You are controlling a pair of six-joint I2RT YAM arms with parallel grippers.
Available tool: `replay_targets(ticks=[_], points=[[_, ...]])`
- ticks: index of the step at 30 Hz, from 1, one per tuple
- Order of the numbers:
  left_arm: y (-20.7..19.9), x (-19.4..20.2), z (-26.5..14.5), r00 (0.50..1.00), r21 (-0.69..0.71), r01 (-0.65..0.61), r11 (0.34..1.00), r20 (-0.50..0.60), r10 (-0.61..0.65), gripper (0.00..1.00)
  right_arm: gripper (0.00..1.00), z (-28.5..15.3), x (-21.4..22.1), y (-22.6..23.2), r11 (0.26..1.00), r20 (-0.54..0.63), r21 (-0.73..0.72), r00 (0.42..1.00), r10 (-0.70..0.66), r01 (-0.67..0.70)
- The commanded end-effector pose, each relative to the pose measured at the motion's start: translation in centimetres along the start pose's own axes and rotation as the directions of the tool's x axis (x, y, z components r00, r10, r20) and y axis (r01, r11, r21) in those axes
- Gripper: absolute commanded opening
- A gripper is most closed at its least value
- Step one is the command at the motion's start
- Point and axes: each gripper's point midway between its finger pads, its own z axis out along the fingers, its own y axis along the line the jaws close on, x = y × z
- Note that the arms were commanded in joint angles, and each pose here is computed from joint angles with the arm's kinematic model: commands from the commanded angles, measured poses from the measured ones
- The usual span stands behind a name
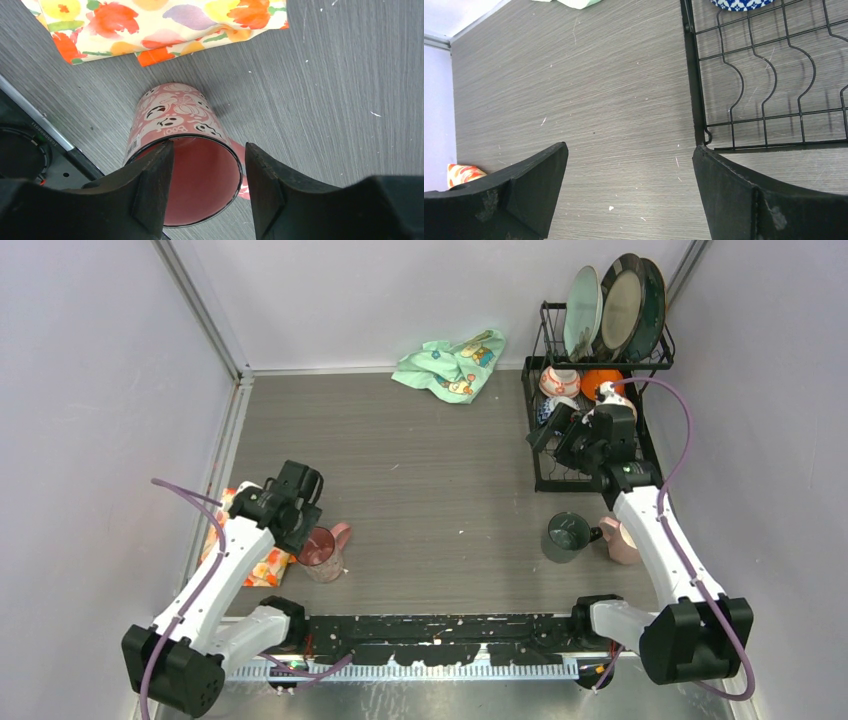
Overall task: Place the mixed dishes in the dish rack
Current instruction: Pick up the cup at the corner of the board.
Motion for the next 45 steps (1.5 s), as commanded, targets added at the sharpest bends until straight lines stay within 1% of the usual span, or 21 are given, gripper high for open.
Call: replay_targets(ticks=[1, 3, 5, 9, 13, 18, 20, 24, 25, 27, 29, 30, 33, 37, 39, 42, 45], points=[[-0.3, 0.2, 0.8, 0.999, 0.010, 0.032, 0.999, -0.015, -0.032, 0.54, 1.00, -1.0, -1.4, 0.8, 1.000, 0.068, -0.022, 0.998, -0.017, 0.019], [-0.1, 0.5, 1.3, 0.999, 0.007, 0.033, 0.999, -0.019, -0.033, 0.50, 1.00, -1.1, -1.3, 0.7, 0.999, 0.057, -0.017, 0.998, -0.028, 0.029], [0.2, 0.9, 1.8, 0.999, -0.002, 0.037, 0.999, -0.027, -0.037, 0.48, 1.00, -1.1, -1.4, 0.7, 0.999, 0.053, -0.009, 0.998, -0.031, 0.031], [0.8, 1.6, 2.5, 0.998, -0.035, 0.037, 0.999, -0.045, -0.038, 0.48, 0.99, -1.3, -1.6, 0.8, 0.999, 0.071, 0.009, 0.997, -0.036, 0.035], [0.8, 1.7, 2.7, 0.998, -0.056, 0.038, 0.998, -0.051, -0.041, 0.48, 1.00, -1.3, -1.2, 1.1, 0.998, 0.062, 0.011, 0.997, -0.055, 0.054], [0.5, 1.9, 2.8, 0.997, -0.042, 0.038, 0.998, -0.059, -0.041, 0.40, 1.00, -1.3, -1.2, 0.8, 0.998, 0.065, 0.048, 0.997, -0.050, 0.047], [0.5, 1.8, 2.7, 0.998, -0.034, 0.026, 0.999, -0.059, -0.028, 0.37, 1.00, -1.4, -1.6, -0.3, 0.993, 0.091, 0.113, 0.995, -0.047, 0.036], [0.7, 1.9, 2.3, 0.997, -0.034, 0.017, 0.999, -0.070, -0.019, 0.29, 1.00, -1.9, -2.2, -1.7, 0.976, 0.119, 0.215, 0.990, -0.073, 0.046], [0.7, 1.9, 2.2, 0.997, -0.030, 0.016, 0.999, -0.072, -0.018, 0.25, 1.00, -2.0, -2.3, -1.9, 0.973, 0.121, 0.226, 0.990, -0.072, 0.043], [0.5, 1.9, 2.1, 0.997, -0.014, 0.018, 1.000, -0.076, -0.019, 0.13, 1.00, -2.0, -2.4, -1.8, 0.974, 0.121, 0.227, 0.991, -0.058, 0.030], [0.2, 1.9, 1.8, 0.997, 0.005, 0.018, 1.000, -0.079, -0.018, 0.03, 1.00, -1.9, -2.2, -1.5, 0.976, 0.110, 0.219, 0.993, -0.037, 0.012], [0.0, 1.7, 1.5, 0.997, 0.021, 0.019, 1.000, -0.078, -0.017, 0.00, 1.00, -1.8, -2.0, -1.3, 0.978, 0.102, 0.209, 0.994, -0.031, 0.009], [-0.7, 1.1, 0.7, 0.998, 0.066, 0.006, 0.998, -0.064, -0.002, 0.00, 1.00, -1.7, -1.3, -0.5, 0.987, 0.072, 0.159, 0.997, -0.040, 0.028], [-1.7, 0.8, -0.3, 0.998, 0.141, -0.020, 0.990, -0.063, 0.029, 0.00, 1.00, -1.2, 0.4, 2.0, 0.999, 0.010, 0.000, 0.999, -0.040, 0.040], [-2.3, 0.8, -0.9, 0.997, 0.189, -0.031, 0.981, -0.069, 0.045, 0.00, 1.00, -1.0, 1.1, 2.9, 0.998, -0.014, -0.053, 0.999, -0.031, 0.030], [-3.6, 0.8, -2.1, 0.995, 0.288, -0.041, 0.957, -0.072, 0.065, 0.00, 1.00, -0.9, 1.8, 4.2, 0.993, -0.047, -0.116, 0.999, -0.019, 0.013], [-5.0, 0.8, -3.3, 0.993, 0.391, -0.062, 0.918, -0.069, 0.096, 0.00, 1.00, -1.1, 2.1, 5.8, 0.983, -0.069, -0.183, 0.998, -0.002, -0.010]])
